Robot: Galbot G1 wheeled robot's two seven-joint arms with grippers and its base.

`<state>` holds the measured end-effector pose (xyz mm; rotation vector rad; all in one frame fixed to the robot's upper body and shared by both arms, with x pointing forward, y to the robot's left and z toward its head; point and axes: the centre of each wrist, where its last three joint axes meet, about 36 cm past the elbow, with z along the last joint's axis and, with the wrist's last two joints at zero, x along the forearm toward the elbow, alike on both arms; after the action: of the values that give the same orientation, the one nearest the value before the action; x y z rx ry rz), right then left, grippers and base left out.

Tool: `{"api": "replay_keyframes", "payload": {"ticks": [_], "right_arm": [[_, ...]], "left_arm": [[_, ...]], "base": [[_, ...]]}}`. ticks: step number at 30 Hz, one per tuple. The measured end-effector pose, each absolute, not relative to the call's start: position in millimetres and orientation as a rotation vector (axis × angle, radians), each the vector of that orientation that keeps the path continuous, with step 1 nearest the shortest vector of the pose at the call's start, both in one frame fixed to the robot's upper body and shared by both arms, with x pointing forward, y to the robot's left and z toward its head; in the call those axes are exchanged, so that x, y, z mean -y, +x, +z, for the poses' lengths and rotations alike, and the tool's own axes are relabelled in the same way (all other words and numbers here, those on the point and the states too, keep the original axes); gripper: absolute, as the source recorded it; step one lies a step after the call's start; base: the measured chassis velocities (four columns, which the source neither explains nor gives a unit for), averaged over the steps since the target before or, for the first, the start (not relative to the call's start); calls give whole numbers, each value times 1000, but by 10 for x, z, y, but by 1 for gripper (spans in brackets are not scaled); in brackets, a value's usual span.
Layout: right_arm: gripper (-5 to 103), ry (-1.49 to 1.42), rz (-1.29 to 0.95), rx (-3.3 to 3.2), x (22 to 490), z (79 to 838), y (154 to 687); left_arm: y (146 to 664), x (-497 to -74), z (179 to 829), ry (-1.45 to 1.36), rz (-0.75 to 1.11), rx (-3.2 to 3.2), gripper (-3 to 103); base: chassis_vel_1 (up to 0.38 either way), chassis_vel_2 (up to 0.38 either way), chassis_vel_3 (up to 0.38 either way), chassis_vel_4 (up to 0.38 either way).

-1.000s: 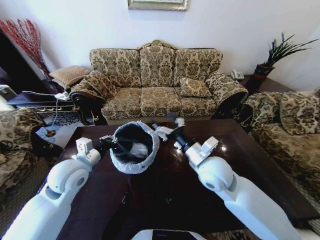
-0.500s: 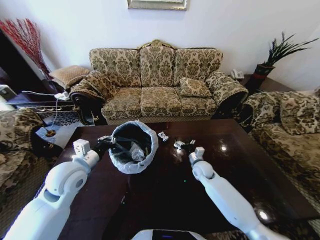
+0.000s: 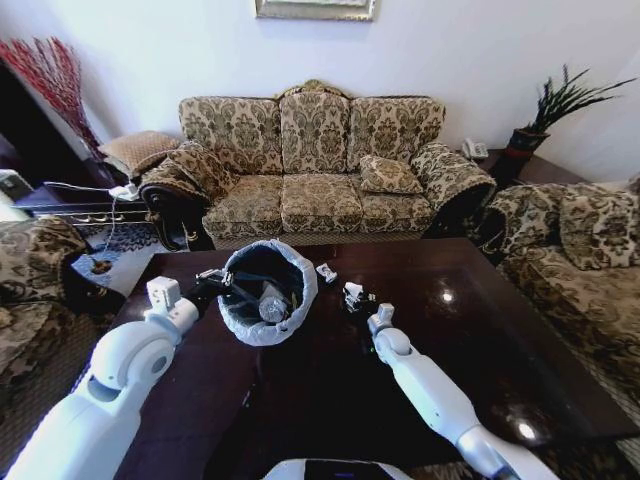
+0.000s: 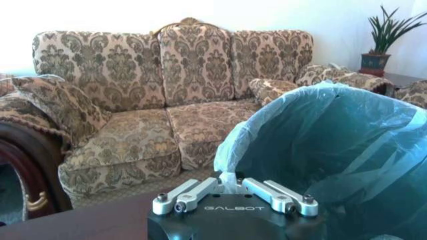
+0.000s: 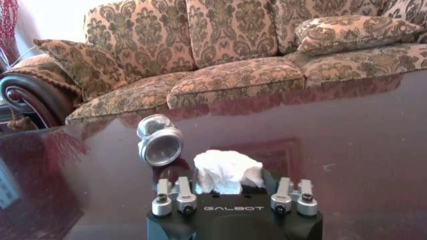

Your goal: Move to the front of the table and place the trash on the table into the trash bin.

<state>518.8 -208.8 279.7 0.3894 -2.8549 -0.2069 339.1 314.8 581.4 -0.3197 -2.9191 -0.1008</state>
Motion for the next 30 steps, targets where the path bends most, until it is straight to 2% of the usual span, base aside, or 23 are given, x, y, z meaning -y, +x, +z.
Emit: {"api": "replay_keyframes", "payload": {"ticks": [3,6,7,9,12,15,17,18,25,29,30], "right_arm": [[52,389,-197,2861,2108,2795,5208],[36,383,-189,2869,2133,2793,5226],[36,383,-189,2869,2133,2793,5226],[25,377,-184,2873,2152,2784,5231],[19,375,-177,2877,2161,2777,5232],[4,372,-177,2884,2165,2779,5232],[4,370,-178,2887,2167,2782,5231],[1,359,-184,2900,2176,2825,5233],[0,312,-217,3004,2464,3255,5309],[0,492,-170,3179,2465,4176,5164],[0,492,-170,3179,2465,4176,5164]], "left_arm": [[3398,-3150,5813,-321,-102,2918,2],[3402,-3144,5807,-326,-99,2917,2],[3402,-3144,5807,-326,-99,2917,2],[3400,-3141,5798,-327,-94,2920,2],[3398,-3143,5796,-326,-93,2922,2],[3393,-3154,5799,-319,-94,2925,2],[3389,-3155,5801,-318,-94,2926,2],[3379,-3149,5811,-320,-94,2930,2],[3355,-3139,5808,-319,-77,2945,2],[3357,-3108,5794,-333,-60,2946,2],[3357,-3108,5794,-333,-60,2946,2]], "base": [[0,0,0,0],[0,0,0,0],[0,0,0,0],[0,0,0,0],[0,0,0,0],[0,0,0,0],[0,0,0,0],[0,0,0,0],[0,0,0,0],[0,0,0,0],[0,0,0,0]]}}
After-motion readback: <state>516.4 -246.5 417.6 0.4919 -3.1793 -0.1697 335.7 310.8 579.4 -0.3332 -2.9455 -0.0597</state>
